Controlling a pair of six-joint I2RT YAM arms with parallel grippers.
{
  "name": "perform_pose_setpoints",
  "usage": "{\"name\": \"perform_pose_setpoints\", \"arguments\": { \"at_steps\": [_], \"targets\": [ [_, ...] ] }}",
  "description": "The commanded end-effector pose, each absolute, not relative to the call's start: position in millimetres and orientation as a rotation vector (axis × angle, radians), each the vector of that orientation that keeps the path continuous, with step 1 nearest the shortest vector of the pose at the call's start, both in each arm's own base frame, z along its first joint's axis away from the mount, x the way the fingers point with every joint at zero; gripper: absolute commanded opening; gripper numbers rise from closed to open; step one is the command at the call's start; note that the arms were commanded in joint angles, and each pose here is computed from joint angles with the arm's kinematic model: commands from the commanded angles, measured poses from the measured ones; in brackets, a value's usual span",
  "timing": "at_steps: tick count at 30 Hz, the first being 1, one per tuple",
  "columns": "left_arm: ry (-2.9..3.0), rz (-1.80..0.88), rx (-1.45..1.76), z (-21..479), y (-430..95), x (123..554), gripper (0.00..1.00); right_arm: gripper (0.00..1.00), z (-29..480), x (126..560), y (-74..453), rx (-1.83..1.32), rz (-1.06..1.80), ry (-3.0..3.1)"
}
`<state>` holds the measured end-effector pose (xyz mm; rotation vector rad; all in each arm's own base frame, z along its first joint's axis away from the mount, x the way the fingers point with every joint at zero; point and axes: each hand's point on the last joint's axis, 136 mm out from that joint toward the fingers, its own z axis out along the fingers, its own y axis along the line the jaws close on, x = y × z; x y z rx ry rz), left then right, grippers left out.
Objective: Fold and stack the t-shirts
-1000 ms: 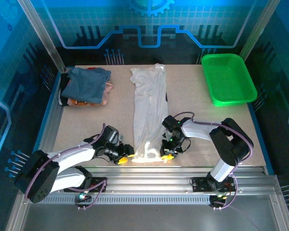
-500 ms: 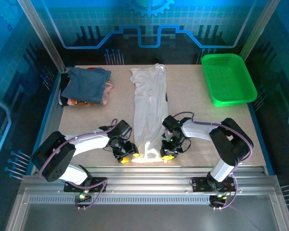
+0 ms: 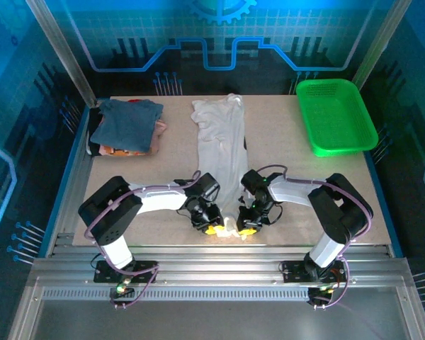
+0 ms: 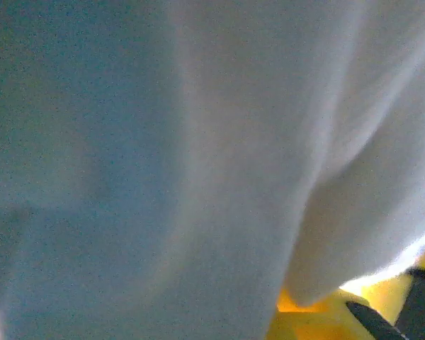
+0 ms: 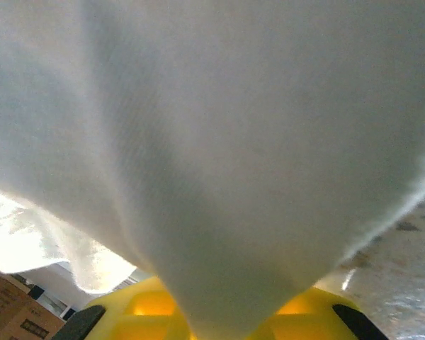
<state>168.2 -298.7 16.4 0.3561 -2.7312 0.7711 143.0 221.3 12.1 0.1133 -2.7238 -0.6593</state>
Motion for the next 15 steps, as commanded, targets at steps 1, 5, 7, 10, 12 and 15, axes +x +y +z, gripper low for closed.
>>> {"name": "perform_pose_setpoints", "arguments": {
  "at_steps": [1, 5, 7, 10, 12, 15],
  "targets": [
    [-2.786, 0.958, 0.266, 28, -325, 188, 0.13, 0.17, -4, 138, 203, 0.098, -0.57, -2.729],
    [-2.823, 0.847, 0.302, 30, -296, 171, 0.0, 0.15, -1, 136, 199, 0.097, -0.572, -2.719],
    [-2.841, 0.811, 0.321, 33, -280, 161, 0.0, 0.13, 4, 134, 196, 0.098, -0.571, -2.719],
    [-2.862, 0.774, 0.349, 37, -257, 145, 0.0, 0.09, 13, 131, 195, 0.094, -0.585, -2.725],
    [-2.863, 0.765, 0.373, 37, -244, 135, 0.0, 0.06, 18, 128, 194, 0.079, -0.594, -2.725],
    [-2.842, 0.792, 0.405, 37, -237, 124, 0.0, 0.01, 25, 124, 195, 0.07, -0.604, -2.724]
  ]
}}
